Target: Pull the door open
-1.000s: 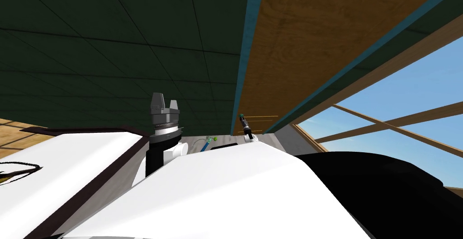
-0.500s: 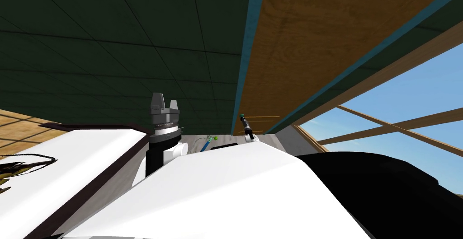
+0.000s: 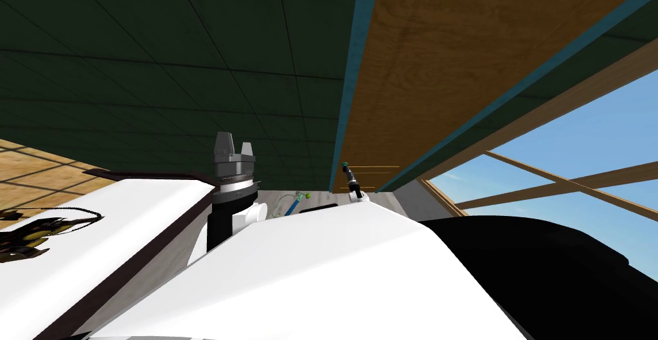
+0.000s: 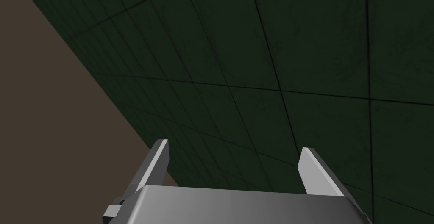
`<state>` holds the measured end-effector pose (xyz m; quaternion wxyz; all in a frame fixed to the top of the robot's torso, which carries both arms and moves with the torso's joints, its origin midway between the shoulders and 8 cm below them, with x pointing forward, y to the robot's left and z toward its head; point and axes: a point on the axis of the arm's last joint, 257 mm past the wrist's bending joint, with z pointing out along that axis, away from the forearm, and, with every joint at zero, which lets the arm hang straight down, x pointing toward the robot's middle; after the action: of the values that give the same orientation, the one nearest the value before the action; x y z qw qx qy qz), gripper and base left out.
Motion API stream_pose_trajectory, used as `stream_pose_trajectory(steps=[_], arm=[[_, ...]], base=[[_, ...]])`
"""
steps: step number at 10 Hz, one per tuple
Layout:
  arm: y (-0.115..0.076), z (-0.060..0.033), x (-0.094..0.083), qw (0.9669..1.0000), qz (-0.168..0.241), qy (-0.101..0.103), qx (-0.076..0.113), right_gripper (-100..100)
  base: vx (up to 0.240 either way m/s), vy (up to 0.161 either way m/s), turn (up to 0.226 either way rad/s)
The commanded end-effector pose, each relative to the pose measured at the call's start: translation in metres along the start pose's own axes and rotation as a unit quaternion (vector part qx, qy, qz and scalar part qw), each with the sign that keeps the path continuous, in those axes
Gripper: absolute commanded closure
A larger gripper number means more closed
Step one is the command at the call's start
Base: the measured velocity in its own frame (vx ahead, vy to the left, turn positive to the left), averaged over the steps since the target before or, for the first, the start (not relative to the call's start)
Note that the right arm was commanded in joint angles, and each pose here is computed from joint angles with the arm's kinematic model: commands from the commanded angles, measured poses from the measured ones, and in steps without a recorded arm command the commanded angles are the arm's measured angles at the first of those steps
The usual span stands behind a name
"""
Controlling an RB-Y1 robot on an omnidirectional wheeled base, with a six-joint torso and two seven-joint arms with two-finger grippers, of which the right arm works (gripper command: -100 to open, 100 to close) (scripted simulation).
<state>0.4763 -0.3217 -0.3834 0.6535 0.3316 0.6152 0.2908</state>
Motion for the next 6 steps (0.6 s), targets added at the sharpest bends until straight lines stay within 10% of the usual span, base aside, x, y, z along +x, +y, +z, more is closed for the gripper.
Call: stream_pose_trajectory(steps=[1,6], arm=[[0.0095,-0.0022,0.0226,0.9997,0.018,0.015,-0.002,100],[0.0095,-0.0022,0.0226,0.9997,0.018,0.015,-0.002,100]], base=[[-0.006,0.001,0.02],[0.004,-0.001,-0.006]])
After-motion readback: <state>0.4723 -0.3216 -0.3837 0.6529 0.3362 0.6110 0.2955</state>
